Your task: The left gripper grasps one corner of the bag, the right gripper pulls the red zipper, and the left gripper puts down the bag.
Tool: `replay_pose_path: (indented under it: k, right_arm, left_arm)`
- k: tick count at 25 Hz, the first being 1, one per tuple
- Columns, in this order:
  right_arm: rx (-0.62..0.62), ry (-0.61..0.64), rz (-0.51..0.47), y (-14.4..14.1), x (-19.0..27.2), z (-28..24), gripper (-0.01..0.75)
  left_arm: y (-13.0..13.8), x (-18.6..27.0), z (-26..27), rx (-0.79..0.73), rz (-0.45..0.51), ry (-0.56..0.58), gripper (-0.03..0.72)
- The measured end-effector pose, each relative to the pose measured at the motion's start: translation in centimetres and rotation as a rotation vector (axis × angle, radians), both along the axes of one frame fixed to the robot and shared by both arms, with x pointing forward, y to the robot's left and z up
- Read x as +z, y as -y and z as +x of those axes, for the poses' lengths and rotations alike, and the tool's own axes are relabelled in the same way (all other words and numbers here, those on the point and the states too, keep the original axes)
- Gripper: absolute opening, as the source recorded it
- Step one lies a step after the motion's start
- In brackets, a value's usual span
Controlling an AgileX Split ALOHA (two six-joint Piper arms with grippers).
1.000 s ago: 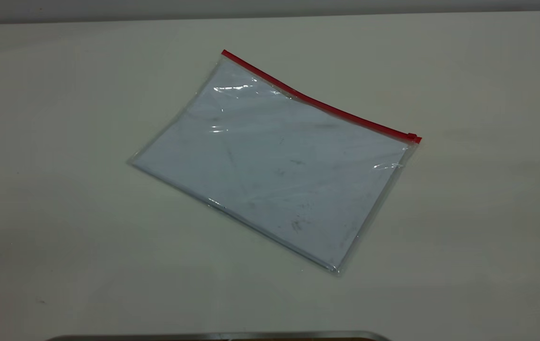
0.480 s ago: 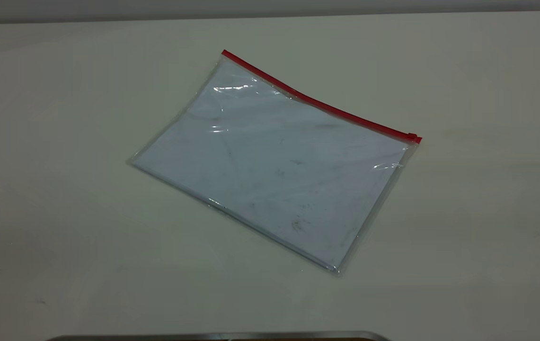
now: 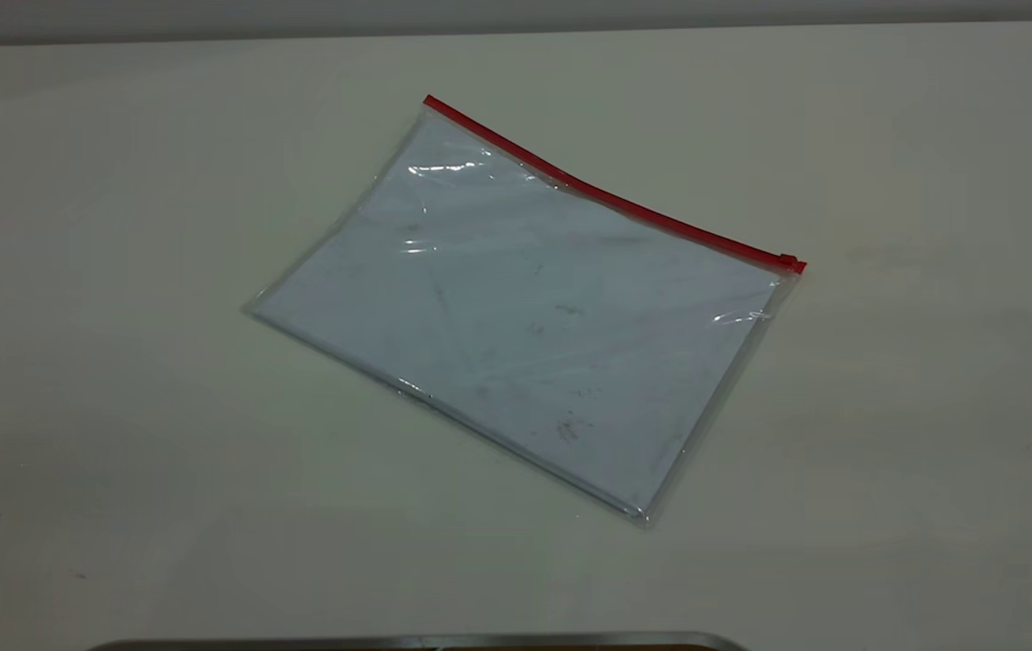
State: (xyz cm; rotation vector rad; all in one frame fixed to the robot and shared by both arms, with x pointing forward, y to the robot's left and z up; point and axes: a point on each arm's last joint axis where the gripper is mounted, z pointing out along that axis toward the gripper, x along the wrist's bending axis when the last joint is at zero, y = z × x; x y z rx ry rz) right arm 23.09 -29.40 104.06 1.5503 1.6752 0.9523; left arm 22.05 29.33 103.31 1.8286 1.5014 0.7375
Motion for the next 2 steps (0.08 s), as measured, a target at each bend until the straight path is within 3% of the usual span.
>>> replay_pose_path:
  k: [2]
  right_arm:
    - [0.0, 0.0, 0.0, 0.0, 0.0, 0.0, 0.413]
  left_arm:
    - [0.0, 0.0, 0.0, 0.0, 0.0, 0.0, 0.561]
